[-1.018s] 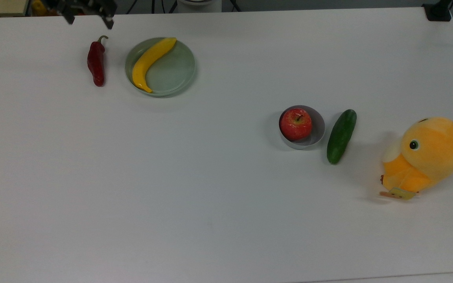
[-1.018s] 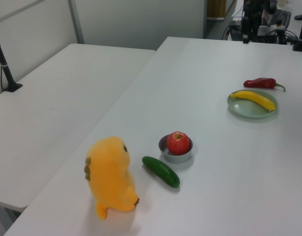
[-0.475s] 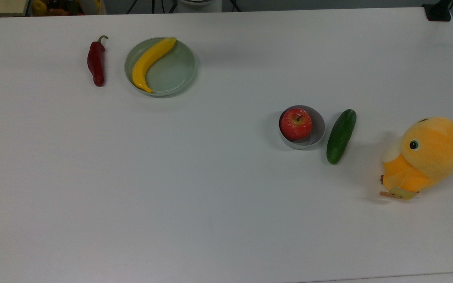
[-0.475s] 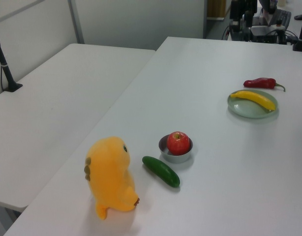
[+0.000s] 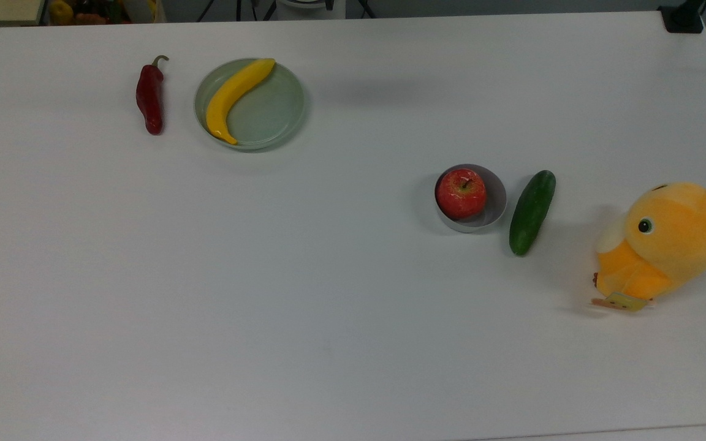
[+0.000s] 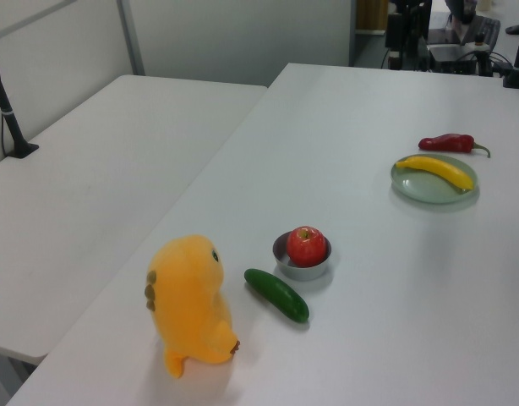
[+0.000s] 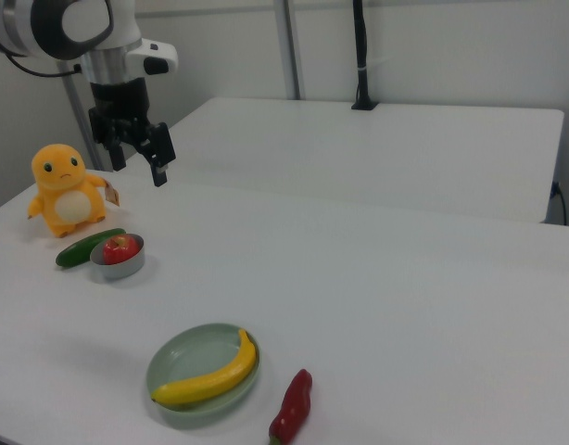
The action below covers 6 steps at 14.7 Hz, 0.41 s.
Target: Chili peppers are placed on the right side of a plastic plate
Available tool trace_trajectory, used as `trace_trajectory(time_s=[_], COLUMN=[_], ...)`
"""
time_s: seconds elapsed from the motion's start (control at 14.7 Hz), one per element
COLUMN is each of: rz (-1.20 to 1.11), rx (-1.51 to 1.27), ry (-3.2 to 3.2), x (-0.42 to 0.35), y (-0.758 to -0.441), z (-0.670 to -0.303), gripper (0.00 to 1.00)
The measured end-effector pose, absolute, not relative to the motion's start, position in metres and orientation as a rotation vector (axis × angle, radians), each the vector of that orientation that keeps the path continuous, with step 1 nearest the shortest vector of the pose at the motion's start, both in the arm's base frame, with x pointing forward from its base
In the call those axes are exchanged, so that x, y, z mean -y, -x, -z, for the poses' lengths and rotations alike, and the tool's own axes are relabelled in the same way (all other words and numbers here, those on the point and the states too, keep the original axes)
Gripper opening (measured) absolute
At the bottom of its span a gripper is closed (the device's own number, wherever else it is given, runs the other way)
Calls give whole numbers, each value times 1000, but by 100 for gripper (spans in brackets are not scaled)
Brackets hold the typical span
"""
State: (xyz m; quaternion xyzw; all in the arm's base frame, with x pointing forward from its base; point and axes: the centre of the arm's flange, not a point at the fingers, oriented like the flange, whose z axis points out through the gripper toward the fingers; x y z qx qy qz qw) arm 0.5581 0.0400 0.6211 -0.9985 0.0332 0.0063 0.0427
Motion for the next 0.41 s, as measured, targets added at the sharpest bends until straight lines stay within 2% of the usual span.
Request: trace_trajectory(time_s=[0.2, 0.41], rz=[162, 178], rx=[-56, -47], ry=[3083, 3118], x=[-33, -26], y=[-571, -574], z=[-623, -613], gripper=[100, 100])
